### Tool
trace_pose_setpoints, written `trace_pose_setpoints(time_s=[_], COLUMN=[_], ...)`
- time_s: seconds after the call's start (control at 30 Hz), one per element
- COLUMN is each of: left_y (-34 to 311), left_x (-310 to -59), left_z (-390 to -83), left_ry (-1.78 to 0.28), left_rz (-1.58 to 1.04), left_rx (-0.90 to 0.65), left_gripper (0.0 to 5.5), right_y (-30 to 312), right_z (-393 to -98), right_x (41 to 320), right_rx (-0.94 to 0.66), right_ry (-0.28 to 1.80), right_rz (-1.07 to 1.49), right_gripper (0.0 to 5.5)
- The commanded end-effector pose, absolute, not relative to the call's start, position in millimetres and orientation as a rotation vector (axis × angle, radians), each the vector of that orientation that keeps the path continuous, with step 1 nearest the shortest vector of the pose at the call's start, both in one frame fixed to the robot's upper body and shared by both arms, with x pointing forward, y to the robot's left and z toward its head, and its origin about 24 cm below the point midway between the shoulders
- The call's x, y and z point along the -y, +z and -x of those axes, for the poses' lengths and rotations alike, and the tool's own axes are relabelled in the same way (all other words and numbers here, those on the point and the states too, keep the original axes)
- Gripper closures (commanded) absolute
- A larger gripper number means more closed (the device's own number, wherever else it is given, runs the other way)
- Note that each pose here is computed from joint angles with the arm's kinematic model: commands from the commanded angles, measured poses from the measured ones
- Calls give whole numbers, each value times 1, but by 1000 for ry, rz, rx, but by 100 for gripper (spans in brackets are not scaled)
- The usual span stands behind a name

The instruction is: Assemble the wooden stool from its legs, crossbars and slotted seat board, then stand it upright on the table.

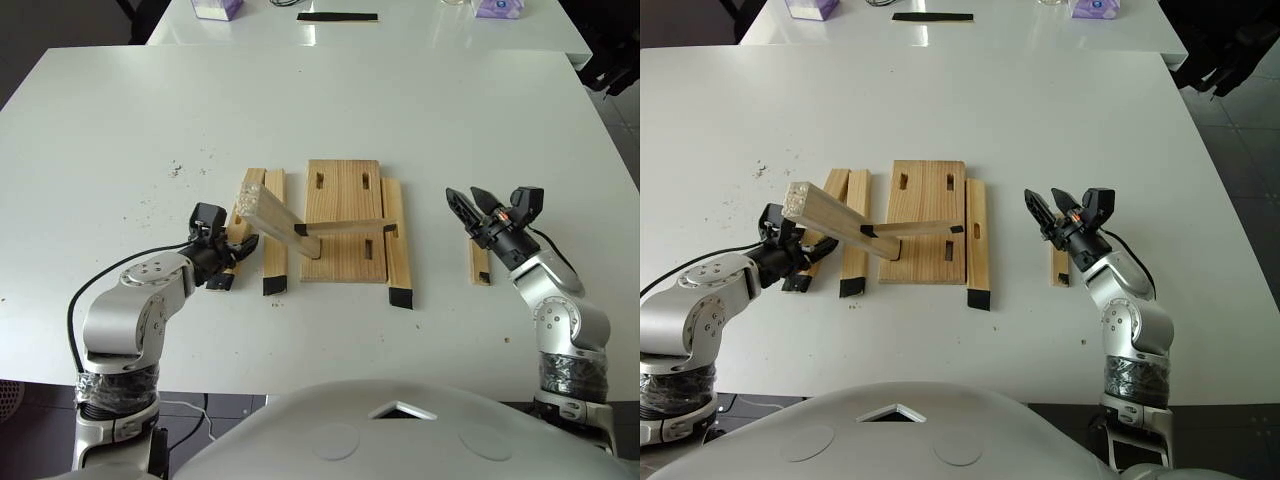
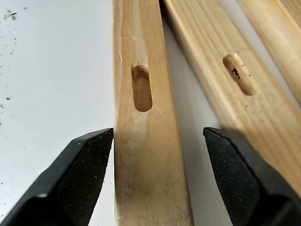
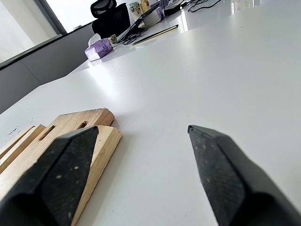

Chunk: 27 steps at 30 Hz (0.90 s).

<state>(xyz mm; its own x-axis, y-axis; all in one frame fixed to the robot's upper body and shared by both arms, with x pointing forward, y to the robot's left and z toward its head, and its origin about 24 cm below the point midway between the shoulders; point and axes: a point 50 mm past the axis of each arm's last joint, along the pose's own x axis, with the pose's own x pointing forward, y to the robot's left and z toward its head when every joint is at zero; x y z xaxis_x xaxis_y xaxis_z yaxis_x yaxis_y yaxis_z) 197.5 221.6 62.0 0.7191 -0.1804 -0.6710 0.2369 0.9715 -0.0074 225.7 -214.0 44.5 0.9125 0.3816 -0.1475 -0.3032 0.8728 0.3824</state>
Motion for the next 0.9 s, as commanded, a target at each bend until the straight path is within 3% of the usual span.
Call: trace_pose_setpoints(time_s=[0.03, 0.27, 0.43, 0.53, 0.7, 0.9], left_y=[58, 49, 54, 77, 161, 214], left_x=[-230, -226, -223, -229, -241, -242], left_z=[-189, -196, -205, -227, -266, -274], left_ry=[-174, -155, -159, -117, -240, -558], left_rz=[-163, -195, -158, -20, 344, 380], left_rx=[-774, -721, -611, -435, 45, 272], left_gripper=[227, 336, 343, 345, 349, 349], right_y=[44, 47, 60, 73, 123, 190], right_z=[-225, -237, -250, -260, -305, -335], right_x=[213, 221, 223, 227, 207, 159], right_rx=[-220, -210, -130, -64, 25, 61], right_ry=[357, 302, 294, 284, 463, 862], right_rz=[-354, -348, -207, -165, -84, -82], right_gripper=[198, 198, 198, 198, 198, 198])
